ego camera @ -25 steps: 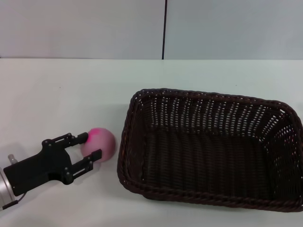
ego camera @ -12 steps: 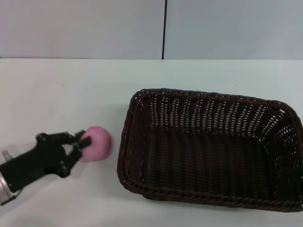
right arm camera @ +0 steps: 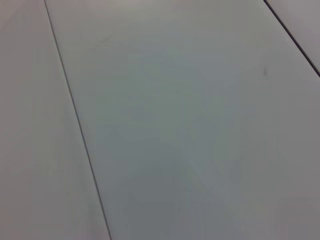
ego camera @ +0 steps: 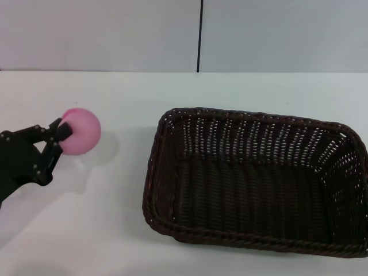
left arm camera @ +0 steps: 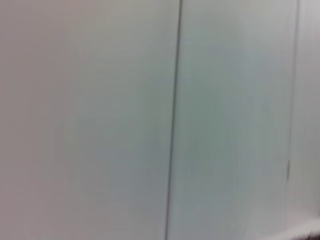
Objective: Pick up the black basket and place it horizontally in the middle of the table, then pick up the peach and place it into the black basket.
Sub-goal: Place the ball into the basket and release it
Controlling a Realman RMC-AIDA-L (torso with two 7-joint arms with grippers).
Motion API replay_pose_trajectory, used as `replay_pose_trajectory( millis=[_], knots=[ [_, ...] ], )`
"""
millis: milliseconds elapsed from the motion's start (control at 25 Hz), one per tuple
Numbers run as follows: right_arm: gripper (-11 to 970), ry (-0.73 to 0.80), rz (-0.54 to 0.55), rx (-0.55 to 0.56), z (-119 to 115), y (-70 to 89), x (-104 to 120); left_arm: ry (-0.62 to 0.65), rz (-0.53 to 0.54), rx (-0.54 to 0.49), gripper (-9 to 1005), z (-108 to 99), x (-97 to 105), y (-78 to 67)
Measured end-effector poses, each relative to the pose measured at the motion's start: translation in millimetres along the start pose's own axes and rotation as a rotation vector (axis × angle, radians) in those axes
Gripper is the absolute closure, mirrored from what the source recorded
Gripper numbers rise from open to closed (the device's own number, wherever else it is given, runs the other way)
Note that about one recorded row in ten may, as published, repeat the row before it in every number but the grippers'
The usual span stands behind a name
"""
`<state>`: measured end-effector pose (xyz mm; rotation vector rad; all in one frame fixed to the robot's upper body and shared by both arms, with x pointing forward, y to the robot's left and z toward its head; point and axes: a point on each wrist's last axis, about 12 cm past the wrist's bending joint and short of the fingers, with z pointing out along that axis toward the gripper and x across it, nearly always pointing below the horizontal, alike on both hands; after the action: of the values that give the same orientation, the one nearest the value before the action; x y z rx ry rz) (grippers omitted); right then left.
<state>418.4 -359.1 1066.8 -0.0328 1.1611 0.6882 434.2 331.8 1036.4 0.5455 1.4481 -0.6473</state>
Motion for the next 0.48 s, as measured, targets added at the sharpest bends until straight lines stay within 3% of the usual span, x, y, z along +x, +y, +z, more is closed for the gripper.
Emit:
replay_pose_trajectory(
  millis=[360, 480],
  knots=[
    [381, -0.006, 0.020, -0.012, 8, 0.6, 4, -0.181, -0.041, 0.161, 955, 24, -20, -12.3],
    [381, -0.007, 0.024, -0.016, 10, 0.8, 5, -0.236, -0.120, 0.259, 955, 47, -23, -23.2]
  ],
)
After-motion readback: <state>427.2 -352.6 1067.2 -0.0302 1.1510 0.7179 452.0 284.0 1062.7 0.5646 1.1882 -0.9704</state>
